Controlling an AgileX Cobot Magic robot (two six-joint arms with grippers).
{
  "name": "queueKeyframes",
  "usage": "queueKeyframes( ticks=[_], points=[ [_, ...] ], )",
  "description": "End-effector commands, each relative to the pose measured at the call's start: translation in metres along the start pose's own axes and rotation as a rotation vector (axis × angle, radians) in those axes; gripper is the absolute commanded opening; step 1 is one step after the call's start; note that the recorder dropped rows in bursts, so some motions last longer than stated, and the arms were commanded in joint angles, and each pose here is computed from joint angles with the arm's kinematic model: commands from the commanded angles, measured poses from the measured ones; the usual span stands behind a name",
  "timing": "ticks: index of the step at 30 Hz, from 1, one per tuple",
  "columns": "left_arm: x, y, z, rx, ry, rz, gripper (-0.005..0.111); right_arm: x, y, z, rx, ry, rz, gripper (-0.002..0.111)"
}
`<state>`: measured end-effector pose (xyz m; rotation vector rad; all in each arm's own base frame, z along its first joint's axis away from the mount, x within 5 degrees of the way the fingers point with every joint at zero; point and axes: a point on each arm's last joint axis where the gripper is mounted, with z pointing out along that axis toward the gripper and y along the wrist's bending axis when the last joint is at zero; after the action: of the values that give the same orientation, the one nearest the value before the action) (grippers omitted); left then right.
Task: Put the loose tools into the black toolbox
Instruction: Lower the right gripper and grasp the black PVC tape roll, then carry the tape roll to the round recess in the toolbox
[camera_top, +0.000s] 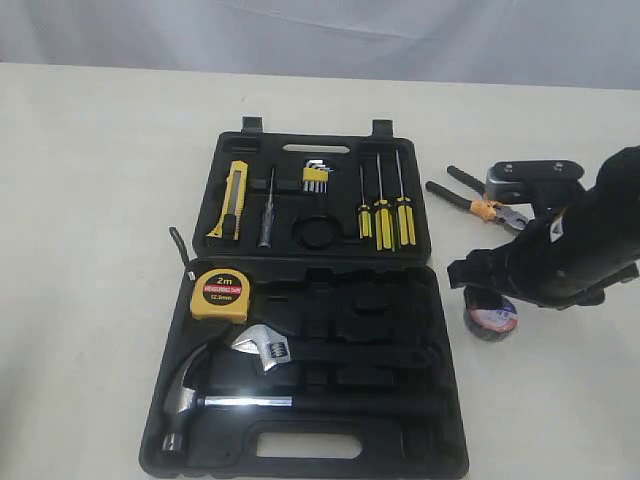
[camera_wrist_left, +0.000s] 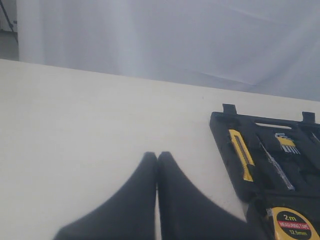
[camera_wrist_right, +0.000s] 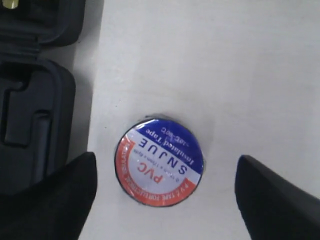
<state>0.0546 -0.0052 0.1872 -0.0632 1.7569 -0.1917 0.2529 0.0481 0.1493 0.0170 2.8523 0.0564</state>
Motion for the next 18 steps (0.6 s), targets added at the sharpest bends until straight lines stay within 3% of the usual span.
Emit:
queueKeyframes(
  ticks=[1, 16, 17, 18],
  points=[
    [-0.001, -0.001, 0.0, 0.007, 0.003, -0.007, 0.0, -0.001, -0.001, 0.013, 0.004, 0.008, 0.002, 0.072],
    [-0.001, -0.001, 0.0, 0.007, 0.003, -0.007, 0.0, 0.002, -0.001, 0.026, 0.013, 0.054, -0.008, 0.072],
    [-0.001, -0.001, 0.0, 0.007, 0.003, -0.007, 0.0, 0.002, -0.001, 0.026, 0.014, 0.057, -0.008, 0.07],
    [-0.001, -0.001, 0.0, 0.007, 0.003, -0.007, 0.0, 0.002, -0.001, 0.026, 0.015, 0.06, -0.008, 0.061]
  ],
)
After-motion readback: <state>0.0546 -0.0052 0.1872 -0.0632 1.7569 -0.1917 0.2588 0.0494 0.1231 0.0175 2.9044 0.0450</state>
